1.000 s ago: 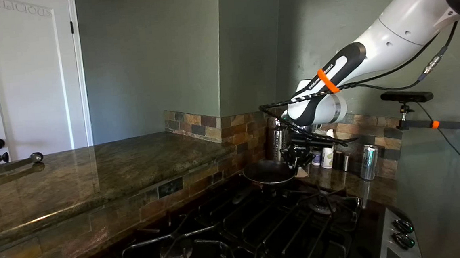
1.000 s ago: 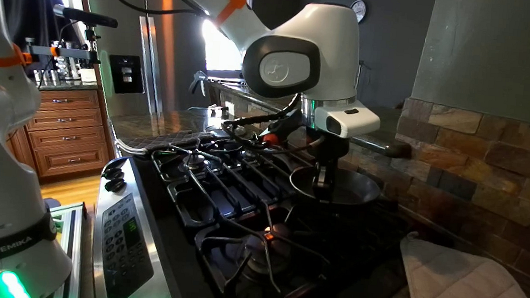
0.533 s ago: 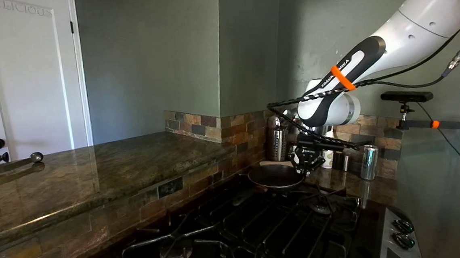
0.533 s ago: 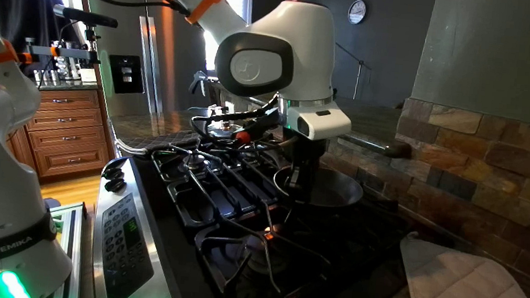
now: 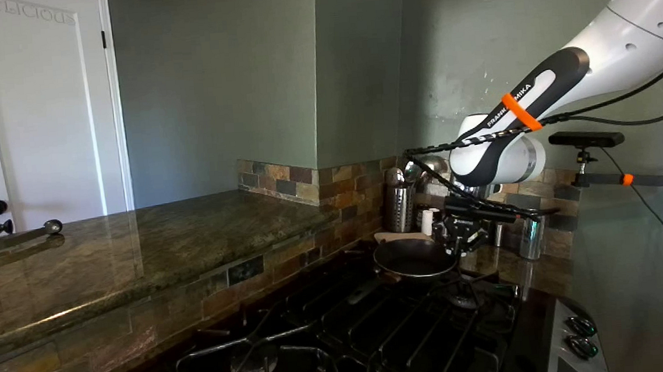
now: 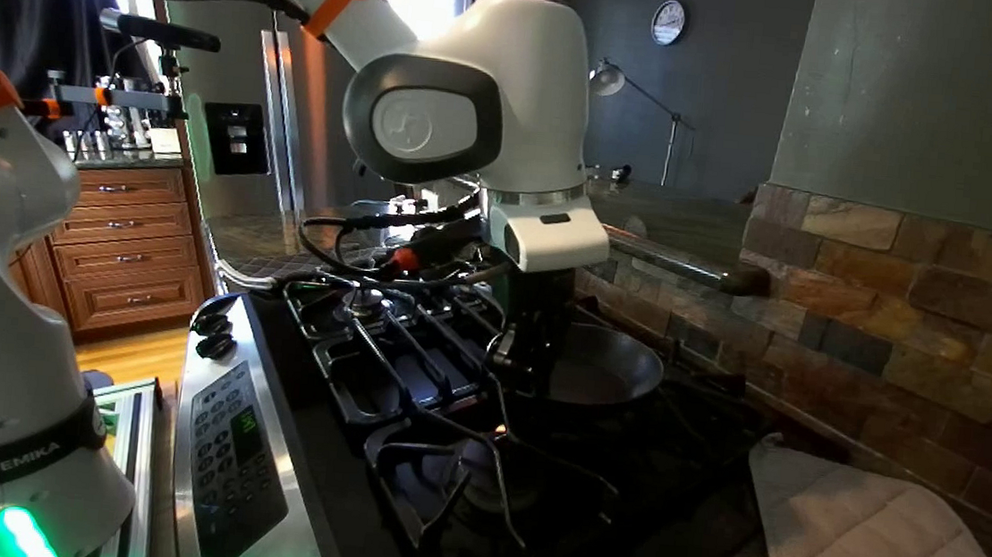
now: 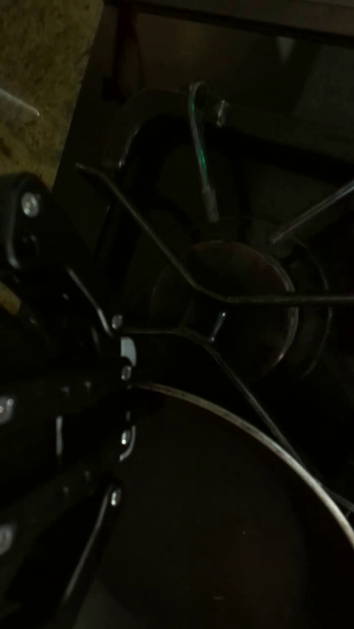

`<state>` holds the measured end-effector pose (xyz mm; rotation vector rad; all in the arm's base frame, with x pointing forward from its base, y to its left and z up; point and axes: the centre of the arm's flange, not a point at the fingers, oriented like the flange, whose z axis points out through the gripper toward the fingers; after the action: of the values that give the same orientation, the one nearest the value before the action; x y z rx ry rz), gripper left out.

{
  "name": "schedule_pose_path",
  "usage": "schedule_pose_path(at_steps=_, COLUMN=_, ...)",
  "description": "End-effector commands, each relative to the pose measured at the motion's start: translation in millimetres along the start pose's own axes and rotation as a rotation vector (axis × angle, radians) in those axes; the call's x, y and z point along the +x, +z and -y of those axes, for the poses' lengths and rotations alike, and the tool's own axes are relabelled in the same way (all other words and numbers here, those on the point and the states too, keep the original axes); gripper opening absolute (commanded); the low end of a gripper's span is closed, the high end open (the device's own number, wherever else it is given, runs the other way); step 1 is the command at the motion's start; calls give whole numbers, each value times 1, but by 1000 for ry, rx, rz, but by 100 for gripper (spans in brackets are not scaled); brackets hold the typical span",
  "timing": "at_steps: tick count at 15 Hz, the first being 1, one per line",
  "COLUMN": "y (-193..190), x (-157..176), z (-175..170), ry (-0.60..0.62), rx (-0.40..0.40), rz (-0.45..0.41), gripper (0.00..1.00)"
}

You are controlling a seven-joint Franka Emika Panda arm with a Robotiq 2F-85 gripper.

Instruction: Move the pan to the bottom right stove top

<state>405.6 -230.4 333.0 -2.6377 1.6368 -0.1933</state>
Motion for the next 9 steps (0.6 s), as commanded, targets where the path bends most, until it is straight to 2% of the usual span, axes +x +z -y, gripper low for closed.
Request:
schedule_pose_path(at_steps=1, y=8, x=-11, z=-31, ry=66, rx=-31, rz=-1, gripper=3)
schedule_pose_path(at_steps=5, y=8, x=-20, z=-40, ry=78, rx=-31, rz=33, gripper=3)
schedule_pose_path(at_steps=9, y=13, x=-22, z=-55, ry=142, rx=-45, rz=54, gripper=3)
